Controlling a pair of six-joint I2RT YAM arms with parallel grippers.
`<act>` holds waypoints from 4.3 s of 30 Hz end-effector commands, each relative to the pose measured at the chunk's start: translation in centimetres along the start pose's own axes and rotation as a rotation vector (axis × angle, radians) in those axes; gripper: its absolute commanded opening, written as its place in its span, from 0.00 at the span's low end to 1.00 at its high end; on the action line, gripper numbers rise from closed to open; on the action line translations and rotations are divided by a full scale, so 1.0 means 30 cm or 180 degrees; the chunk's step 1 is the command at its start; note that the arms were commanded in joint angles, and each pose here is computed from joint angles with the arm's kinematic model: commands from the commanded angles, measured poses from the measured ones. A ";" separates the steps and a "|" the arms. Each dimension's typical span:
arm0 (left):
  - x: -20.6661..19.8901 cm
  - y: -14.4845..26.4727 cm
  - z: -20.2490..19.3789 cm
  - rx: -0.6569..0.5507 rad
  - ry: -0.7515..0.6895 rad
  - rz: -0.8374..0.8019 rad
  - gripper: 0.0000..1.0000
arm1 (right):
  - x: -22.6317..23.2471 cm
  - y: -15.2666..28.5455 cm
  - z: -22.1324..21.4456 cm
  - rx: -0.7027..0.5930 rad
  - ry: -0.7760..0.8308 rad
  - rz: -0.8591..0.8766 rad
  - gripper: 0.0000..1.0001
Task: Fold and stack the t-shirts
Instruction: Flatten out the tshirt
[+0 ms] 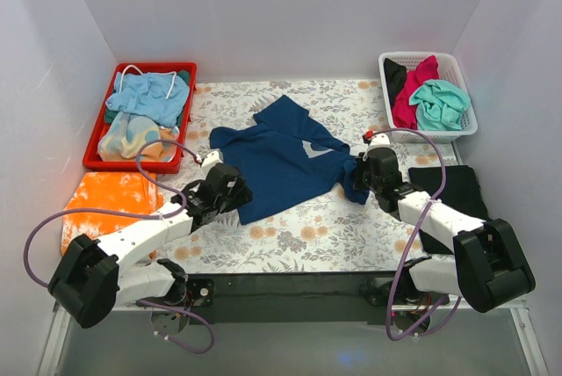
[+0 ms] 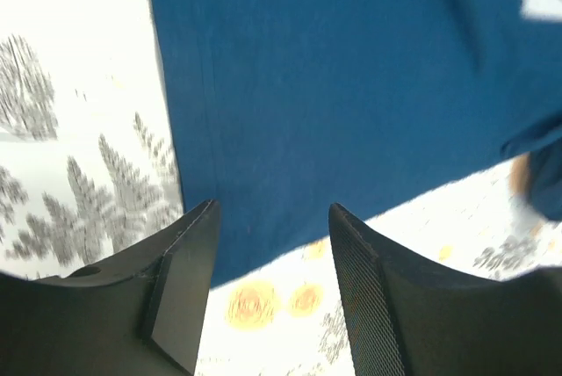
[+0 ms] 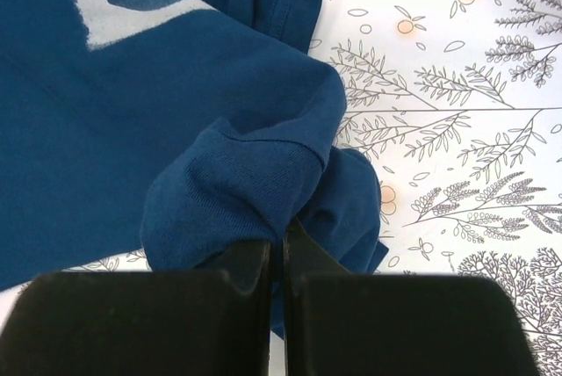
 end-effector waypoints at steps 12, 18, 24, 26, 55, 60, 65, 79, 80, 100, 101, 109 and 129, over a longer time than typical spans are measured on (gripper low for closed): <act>0.030 -0.015 -0.225 0.0526 -0.0181 0.0617 0.57 | -0.017 -0.001 -0.004 -0.0109 -0.0046 -0.0102 0.01; 0.060 -0.064 -0.265 0.0629 -0.0303 0.0890 0.57 | -0.026 0.003 -0.008 -0.0124 -0.0036 -0.0138 0.01; 0.066 -0.052 -0.264 0.0643 -0.0317 0.0925 0.02 | -0.031 0.011 -0.007 -0.0158 -0.0036 -0.0159 0.01; 0.074 -0.026 -0.252 0.0609 -0.0262 0.0955 0.00 | -0.035 0.011 -0.011 -0.0152 -0.0038 -0.0168 0.01; 0.235 0.577 0.304 -0.1587 0.0588 0.1693 0.00 | 0.048 0.181 -0.190 0.0190 0.0132 0.0343 0.61; 0.249 0.631 0.344 -0.1772 0.0571 0.1661 0.00 | 0.025 0.196 -0.261 0.0335 -0.0035 0.0228 0.56; 0.244 0.624 0.354 -0.1813 0.0519 0.1729 0.00 | -0.016 0.191 -0.297 0.0466 -0.0073 -0.0051 0.53; 0.263 0.677 0.383 -0.1922 0.0395 0.1739 0.00 | -0.078 0.192 -0.250 0.0516 0.0037 -0.0889 0.01; 0.258 0.677 0.386 -0.1929 0.0394 0.1719 0.00 | -0.071 0.201 -0.222 0.0431 0.0008 -0.0917 0.01; 0.171 0.553 0.370 -0.1726 0.0028 0.1577 0.00 | -0.066 0.517 -0.034 0.0123 -0.0482 -0.0900 0.18; 0.161 0.535 0.363 -0.1702 0.0031 0.1553 0.00 | -0.061 0.522 -0.026 0.0106 -0.0519 -0.0885 0.26; 0.147 0.436 0.272 -0.1358 0.0053 0.1479 0.00 | 0.008 0.487 -0.013 0.0061 -0.0606 -0.0457 0.48; 0.172 0.413 0.211 -0.1187 0.0111 0.1456 0.00 | 0.112 0.146 -0.026 -0.0093 0.0066 -0.0238 0.73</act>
Point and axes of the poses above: each gripper's point midway between its finger pads, its own y axis back along the fingers, its own x axis along the line the jaws close on, z = x × y, the point moved 5 cm from there along y, back along the fingers, and after that the axes turned 13 degrees about -y, right-handed, at the moved point
